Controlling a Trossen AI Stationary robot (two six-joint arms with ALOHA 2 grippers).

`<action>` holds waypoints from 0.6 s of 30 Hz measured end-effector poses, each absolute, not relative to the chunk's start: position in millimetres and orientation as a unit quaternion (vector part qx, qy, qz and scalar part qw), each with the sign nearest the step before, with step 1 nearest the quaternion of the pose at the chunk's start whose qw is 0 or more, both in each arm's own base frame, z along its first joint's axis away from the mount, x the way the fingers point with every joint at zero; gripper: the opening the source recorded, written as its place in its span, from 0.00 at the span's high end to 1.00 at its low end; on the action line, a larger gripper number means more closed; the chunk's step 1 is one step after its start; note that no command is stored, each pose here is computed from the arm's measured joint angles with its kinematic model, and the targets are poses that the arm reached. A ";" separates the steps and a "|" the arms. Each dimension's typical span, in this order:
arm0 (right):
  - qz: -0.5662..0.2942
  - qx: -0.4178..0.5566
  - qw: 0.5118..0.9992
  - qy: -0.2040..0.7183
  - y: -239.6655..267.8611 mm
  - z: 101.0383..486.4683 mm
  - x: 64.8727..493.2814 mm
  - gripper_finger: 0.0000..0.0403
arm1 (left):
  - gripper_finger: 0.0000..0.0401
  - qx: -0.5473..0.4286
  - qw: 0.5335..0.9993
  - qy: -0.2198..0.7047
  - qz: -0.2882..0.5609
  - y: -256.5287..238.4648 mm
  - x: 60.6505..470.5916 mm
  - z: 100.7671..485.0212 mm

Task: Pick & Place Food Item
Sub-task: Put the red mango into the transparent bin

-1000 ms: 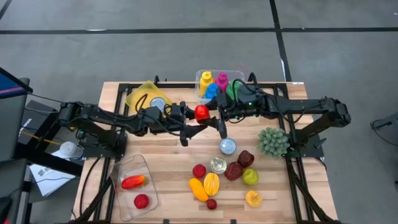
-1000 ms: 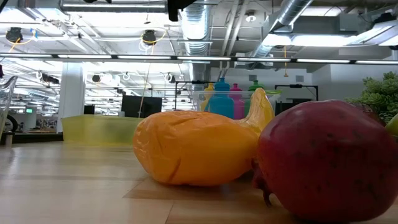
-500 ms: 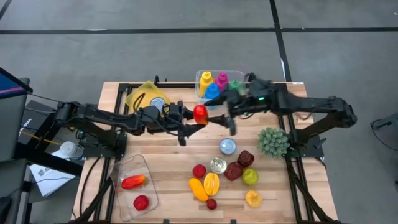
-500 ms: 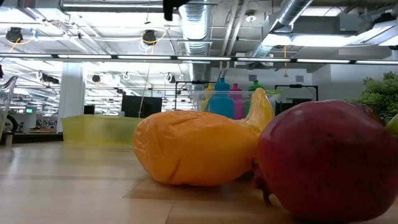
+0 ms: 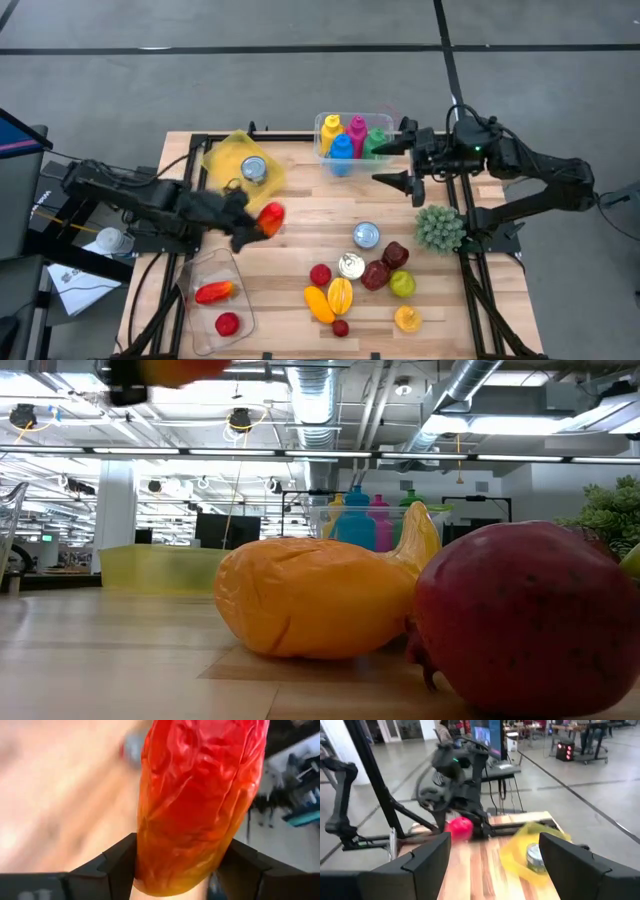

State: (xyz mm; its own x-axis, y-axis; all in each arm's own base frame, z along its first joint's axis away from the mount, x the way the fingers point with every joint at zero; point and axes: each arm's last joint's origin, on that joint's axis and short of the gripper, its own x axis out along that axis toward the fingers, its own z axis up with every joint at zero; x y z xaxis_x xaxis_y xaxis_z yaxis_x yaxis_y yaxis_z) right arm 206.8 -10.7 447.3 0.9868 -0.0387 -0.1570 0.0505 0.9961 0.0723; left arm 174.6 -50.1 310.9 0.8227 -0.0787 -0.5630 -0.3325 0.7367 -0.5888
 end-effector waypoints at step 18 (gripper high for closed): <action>-0.037 0.040 0.985 0.166 -13.4 425.9 218.8 0.26 | 0.45 -0.405 0.720 0.560 0.067 -154.6 119.5 264.6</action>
State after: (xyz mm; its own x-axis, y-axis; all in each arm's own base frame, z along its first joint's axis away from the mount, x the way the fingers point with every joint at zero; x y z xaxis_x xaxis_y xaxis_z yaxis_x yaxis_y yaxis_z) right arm 218.8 -13.4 425.9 0.9420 -0.0588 -0.3305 0.0855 0.9941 0.0667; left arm 119.5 -154.6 264.6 0.3647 -0.3576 -0.8597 -0.5497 0.6626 -0.5088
